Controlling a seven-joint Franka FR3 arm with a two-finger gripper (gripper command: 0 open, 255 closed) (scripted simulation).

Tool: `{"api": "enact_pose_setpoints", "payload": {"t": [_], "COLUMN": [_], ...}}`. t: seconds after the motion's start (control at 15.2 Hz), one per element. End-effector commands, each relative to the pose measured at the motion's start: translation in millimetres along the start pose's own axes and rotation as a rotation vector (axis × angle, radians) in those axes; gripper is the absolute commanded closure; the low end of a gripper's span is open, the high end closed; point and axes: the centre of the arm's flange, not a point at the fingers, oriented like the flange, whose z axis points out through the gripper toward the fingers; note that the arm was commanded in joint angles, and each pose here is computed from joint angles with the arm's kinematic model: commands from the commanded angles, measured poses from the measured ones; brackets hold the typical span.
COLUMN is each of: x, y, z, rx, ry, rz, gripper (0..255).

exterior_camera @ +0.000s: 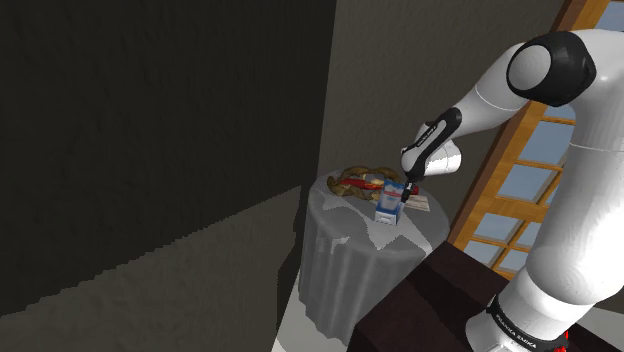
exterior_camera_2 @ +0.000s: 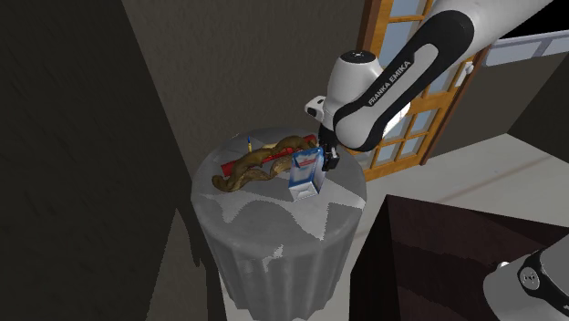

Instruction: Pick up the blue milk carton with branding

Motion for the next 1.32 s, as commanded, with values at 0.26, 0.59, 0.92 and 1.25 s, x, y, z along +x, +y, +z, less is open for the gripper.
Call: {"api": "enact_pose_setpoints", "payload": {"t": [0.26,0.59,0.92,1.25], "x": [0.0,1.4,2.8,3.6], "y": [0.2,5.5,10.8,14.1], "z": [-9.2,-35.0,-60.8,-77.1], "rx": [0.002,0.002,0.002,0.002], "ry": [-0.002,-0.002,-0.002,-0.002], "rz": [-0.001,-0.001,-0.001,-0.001], "gripper": [255,255,255,255]}}
